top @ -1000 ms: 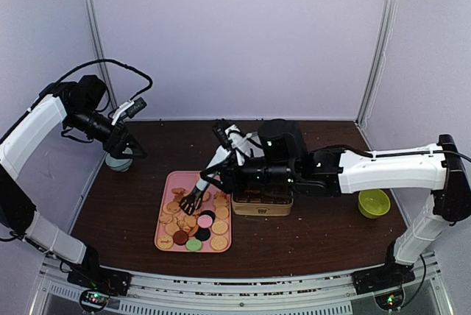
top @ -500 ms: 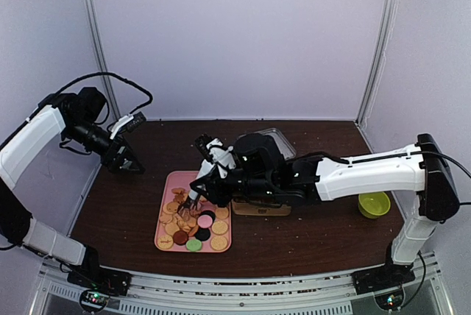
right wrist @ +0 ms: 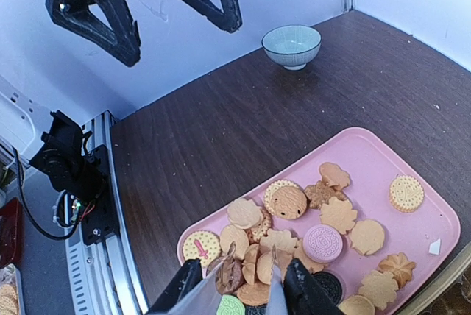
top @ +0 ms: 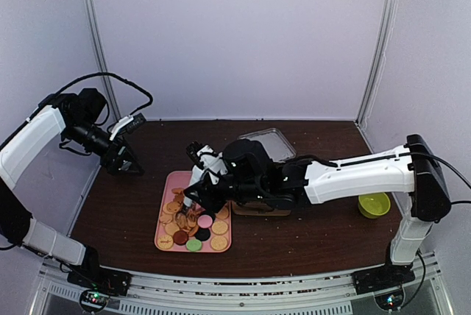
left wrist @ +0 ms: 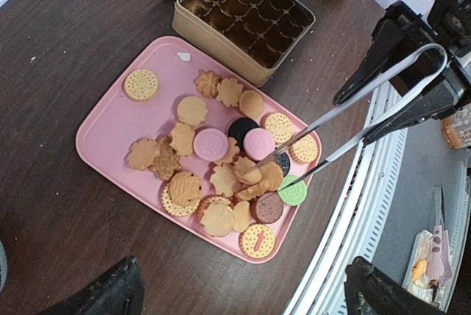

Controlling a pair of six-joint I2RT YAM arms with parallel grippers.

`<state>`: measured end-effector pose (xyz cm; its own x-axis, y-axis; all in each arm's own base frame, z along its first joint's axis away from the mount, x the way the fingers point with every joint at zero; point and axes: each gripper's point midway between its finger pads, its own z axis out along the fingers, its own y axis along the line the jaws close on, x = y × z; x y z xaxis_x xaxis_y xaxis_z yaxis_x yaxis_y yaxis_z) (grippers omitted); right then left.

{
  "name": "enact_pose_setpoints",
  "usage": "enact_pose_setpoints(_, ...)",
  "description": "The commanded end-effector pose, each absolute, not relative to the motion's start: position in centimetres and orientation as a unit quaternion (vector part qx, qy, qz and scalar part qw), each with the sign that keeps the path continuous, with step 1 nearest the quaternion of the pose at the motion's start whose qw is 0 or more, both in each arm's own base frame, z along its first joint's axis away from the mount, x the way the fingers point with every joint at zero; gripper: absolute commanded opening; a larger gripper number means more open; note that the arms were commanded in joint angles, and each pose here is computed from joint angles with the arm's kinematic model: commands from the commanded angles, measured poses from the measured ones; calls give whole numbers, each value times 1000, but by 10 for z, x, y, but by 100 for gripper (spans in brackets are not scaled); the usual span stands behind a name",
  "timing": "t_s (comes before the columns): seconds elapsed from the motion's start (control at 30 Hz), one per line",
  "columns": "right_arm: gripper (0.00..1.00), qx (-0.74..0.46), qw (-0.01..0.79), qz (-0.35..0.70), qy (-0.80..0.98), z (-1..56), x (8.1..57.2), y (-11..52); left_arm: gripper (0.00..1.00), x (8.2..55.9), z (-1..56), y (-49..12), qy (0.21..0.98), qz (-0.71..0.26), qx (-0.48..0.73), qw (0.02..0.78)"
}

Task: Pack the cookies
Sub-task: Pick up the fake cookies from the plate.

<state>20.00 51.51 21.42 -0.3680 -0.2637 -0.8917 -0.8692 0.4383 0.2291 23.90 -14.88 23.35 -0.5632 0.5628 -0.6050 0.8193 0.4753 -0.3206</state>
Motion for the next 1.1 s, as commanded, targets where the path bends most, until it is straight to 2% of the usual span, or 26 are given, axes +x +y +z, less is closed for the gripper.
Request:
enact_pose_setpoints(0.0, 38, -387, 432, 363, 730, 225, 200, 525, 98, 235, 236, -151, 824, -312, 421, 215)
enact_pose_setpoints(0.33, 36, -398, 424, 364, 727, 216, 189, 535, 97, 233, 237, -152, 822, -315, 422, 216)
enact_pose_setpoints(0.4, 31, -397, 425, 364, 728, 216, 189, 535, 97, 234, 238, -152, 822, -317, 422, 217)
enact_pose_setpoints(0.57, 8, -391, 441, 354, 726, 229, 194, 530, 95, 233, 238, -154, 821, -321, 420, 216)
enact_pose_setpoints(0.7, 0, -387, 458, 347, 721, 246, 198, 526, 94, 234, 237, -154, 822, -325, 416, 213)
enact_pose_setpoints(0.9, 0, -386, 471, 346, 714, 266, 201, 520, 93, 233, 238, -155, 821, -329, 415, 213)
enact_pose_setpoints(1.07, 0, -354, 502, 354, 705, 301, 222, 495, 93, 232, 238, -155, 821, -331, 415, 210)
